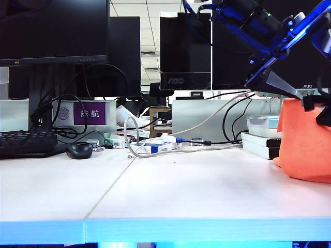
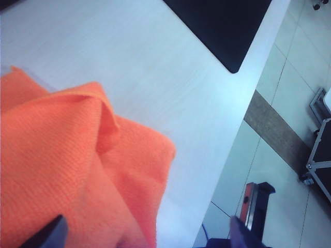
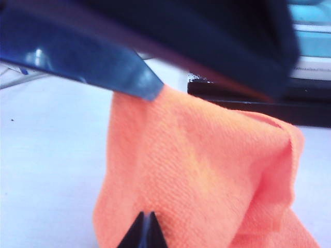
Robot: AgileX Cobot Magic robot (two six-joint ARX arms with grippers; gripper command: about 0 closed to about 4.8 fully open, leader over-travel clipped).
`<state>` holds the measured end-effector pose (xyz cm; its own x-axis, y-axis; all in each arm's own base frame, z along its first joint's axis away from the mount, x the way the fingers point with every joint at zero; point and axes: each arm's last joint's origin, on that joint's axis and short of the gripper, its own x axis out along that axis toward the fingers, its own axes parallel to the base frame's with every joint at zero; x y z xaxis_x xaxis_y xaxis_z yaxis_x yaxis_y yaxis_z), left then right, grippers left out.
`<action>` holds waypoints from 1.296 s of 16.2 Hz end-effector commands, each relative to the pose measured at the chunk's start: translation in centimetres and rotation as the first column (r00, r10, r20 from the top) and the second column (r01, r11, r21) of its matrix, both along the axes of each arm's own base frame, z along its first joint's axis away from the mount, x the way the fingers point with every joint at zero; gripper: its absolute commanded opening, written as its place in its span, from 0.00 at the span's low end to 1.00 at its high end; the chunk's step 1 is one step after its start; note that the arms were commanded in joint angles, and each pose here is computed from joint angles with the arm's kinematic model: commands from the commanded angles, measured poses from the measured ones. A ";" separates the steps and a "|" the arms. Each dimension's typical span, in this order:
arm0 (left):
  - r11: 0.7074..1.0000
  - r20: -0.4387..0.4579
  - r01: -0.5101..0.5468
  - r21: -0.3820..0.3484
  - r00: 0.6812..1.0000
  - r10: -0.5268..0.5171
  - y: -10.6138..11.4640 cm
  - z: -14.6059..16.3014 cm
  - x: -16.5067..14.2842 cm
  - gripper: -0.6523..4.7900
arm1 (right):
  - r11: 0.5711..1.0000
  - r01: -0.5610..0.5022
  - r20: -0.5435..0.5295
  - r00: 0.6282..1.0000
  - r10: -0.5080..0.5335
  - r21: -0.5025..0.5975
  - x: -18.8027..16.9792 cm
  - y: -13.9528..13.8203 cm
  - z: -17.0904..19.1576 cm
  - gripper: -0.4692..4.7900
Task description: Wipe the table from left to right using the rag.
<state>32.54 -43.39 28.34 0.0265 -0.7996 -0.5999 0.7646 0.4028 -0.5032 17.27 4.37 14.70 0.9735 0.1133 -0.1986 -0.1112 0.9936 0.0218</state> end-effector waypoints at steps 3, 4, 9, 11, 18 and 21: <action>0.999 0.026 -0.015 -0.049 1.000 0.016 1.0 2.1 0.3 0.87 | 1.000 0.002 -0.064 0.998 -0.003 -0.017 0.0 0.0 -0.7 0.09; 0.998 0.012 -0.019 -0.058 1.000 0.019 1.1 2.4 0.3 0.87 | 1.000 -0.002 -0.030 1.000 0.001 -0.015 0.1 0.0 -0.4 0.36; 0.996 0.009 -0.004 -0.087 1.000 0.005 1.3 2.8 0.5 0.87 | 1.000 -0.003 0.065 0.998 0.002 0.012 0.4 0.2 0.8 0.90; 0.994 0.042 -0.009 -0.112 0.999 0.014 1.9 4.0 0.7 0.62 | 1.000 -0.006 0.124 0.992 0.002 0.029 0.3 0.2 1.5 0.57; 0.980 0.162 0.001 -0.199 0.986 0.032 4.8 9.6 0.0 0.17 | 0.998 -0.012 0.254 0.967 -0.006 0.066 -1.0 -0.2 3.8 0.10; 0.966 0.262 0.000 -0.259 0.962 0.070 7.2 14.5 -2.0 0.17 | 0.998 -0.007 0.191 0.981 -0.004 0.061 -1.7 -0.4 2.0 0.09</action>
<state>31.38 -37.14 40.75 0.1583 -0.9091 -0.3854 0.8533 0.3224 -0.4099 15.71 3.98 16.90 0.9927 0.1203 0.0002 -0.1201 0.9915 0.0494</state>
